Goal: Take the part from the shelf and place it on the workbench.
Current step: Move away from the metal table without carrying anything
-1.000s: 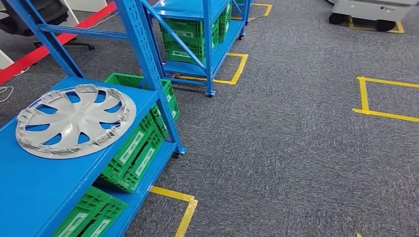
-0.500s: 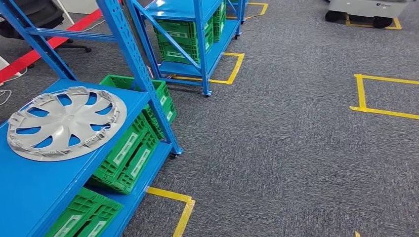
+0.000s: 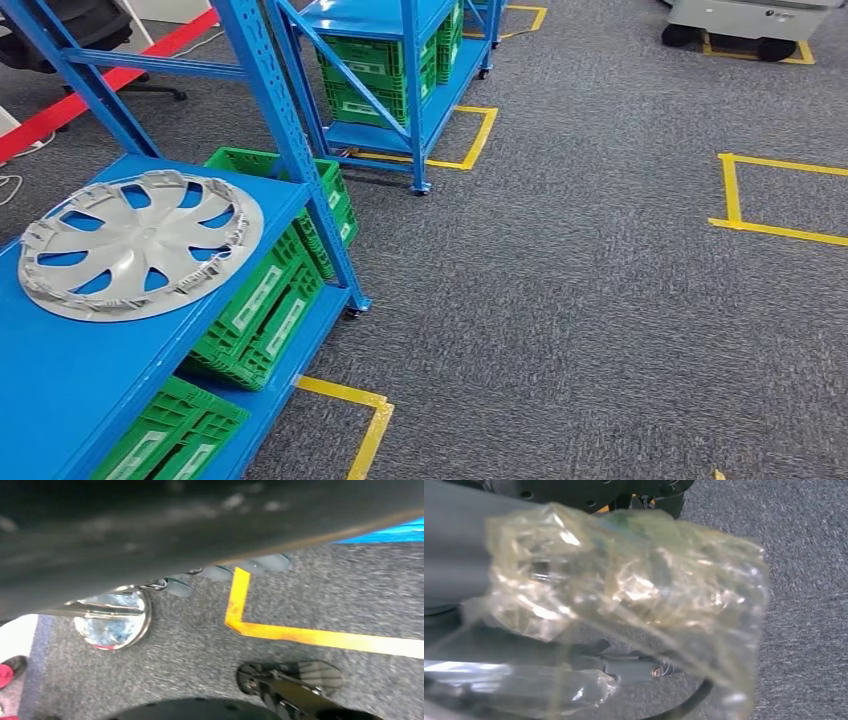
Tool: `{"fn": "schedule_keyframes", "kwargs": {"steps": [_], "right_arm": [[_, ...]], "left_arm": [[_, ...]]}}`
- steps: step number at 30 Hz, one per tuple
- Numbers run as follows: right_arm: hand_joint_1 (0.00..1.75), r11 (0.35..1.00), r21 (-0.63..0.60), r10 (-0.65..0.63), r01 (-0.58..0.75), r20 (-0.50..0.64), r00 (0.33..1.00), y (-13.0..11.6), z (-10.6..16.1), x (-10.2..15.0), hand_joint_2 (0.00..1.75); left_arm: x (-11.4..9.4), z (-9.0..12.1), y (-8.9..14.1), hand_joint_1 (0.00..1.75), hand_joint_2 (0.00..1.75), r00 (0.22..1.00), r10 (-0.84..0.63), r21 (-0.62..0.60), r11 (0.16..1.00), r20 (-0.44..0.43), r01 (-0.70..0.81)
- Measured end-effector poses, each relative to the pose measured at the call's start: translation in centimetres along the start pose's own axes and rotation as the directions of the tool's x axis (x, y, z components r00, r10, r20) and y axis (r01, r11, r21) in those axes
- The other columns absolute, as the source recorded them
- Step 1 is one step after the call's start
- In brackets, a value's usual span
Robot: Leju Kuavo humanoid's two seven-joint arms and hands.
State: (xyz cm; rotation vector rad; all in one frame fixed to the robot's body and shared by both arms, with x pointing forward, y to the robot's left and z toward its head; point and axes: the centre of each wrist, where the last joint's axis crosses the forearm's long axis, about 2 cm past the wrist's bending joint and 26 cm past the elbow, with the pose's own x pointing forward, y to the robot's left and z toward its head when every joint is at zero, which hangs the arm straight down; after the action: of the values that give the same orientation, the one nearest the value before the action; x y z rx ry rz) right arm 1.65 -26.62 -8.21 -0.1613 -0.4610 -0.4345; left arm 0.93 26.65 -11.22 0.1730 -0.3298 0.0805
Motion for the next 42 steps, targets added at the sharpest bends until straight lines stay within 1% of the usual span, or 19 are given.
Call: {"fn": "schedule_keyframes", "kwargs": {"steps": [17, 42], "right_arm": [[0.00, 0.999, -0.033, -0.001, 0.001, 0.005, 1.000, 0.14, -0.02, -0.17, 0.00], [0.00, 0.999, -0.037, -0.022, 0.022, 0.001, 1.000, 0.32, -0.02, -0.33, 0.00]], "left_arm": [[-0.10, 0.03, 0.01, 0.00, 0.00, 1.000, -0.006, -0.003, 1.000, -0.001, 0.006], [-0.09, 0.02, 0.10, 0.00, 0.00, 1.000, -0.003, -0.001, 1.000, 0.000, 0.003]]}}
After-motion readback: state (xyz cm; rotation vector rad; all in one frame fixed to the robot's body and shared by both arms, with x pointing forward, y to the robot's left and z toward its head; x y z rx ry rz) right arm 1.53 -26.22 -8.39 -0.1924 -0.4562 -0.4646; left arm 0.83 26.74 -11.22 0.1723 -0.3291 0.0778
